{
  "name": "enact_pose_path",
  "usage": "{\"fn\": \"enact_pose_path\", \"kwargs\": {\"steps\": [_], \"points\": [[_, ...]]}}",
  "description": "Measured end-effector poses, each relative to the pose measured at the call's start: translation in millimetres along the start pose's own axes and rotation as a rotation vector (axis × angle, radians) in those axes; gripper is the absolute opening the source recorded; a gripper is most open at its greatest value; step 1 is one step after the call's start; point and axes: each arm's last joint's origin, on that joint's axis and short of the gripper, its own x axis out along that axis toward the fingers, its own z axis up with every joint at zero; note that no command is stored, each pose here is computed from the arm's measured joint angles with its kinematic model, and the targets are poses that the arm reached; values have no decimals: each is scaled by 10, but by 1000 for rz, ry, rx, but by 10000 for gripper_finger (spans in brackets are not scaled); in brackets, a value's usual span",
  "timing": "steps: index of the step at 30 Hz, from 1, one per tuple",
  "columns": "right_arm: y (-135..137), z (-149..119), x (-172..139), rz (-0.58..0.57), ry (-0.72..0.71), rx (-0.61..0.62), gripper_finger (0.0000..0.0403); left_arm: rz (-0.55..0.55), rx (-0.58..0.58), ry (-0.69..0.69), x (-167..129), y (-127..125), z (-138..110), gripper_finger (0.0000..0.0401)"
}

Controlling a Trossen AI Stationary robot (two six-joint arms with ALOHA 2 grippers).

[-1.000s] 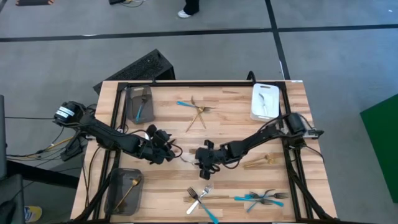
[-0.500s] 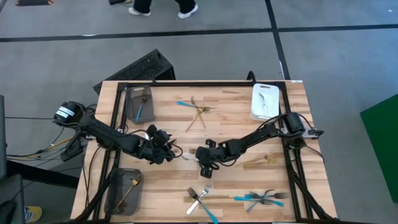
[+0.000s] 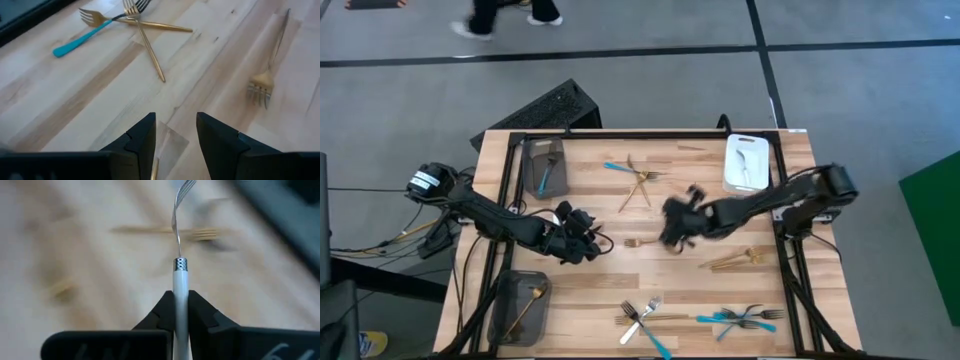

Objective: Sort silverware by color (type)
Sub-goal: Put the white fork into the white bin, then put the blue fork into the top black bin

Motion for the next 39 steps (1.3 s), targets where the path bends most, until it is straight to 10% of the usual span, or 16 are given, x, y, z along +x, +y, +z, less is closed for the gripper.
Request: {"fn": "enact_pose_path", "kwargs": {"steps": [18, 26, 39], "points": [[-1919, -846, -189, -501, 107, 495, 43, 64, 2, -27, 28, 49, 19, 130], [-2129, -914, -90, -524, 222, 548, 70, 41, -43, 18, 68, 75, 34, 130], [-2039, -895, -21, -458, 244, 493, 226, 53, -51, 8, 68, 80, 35, 130]]}}
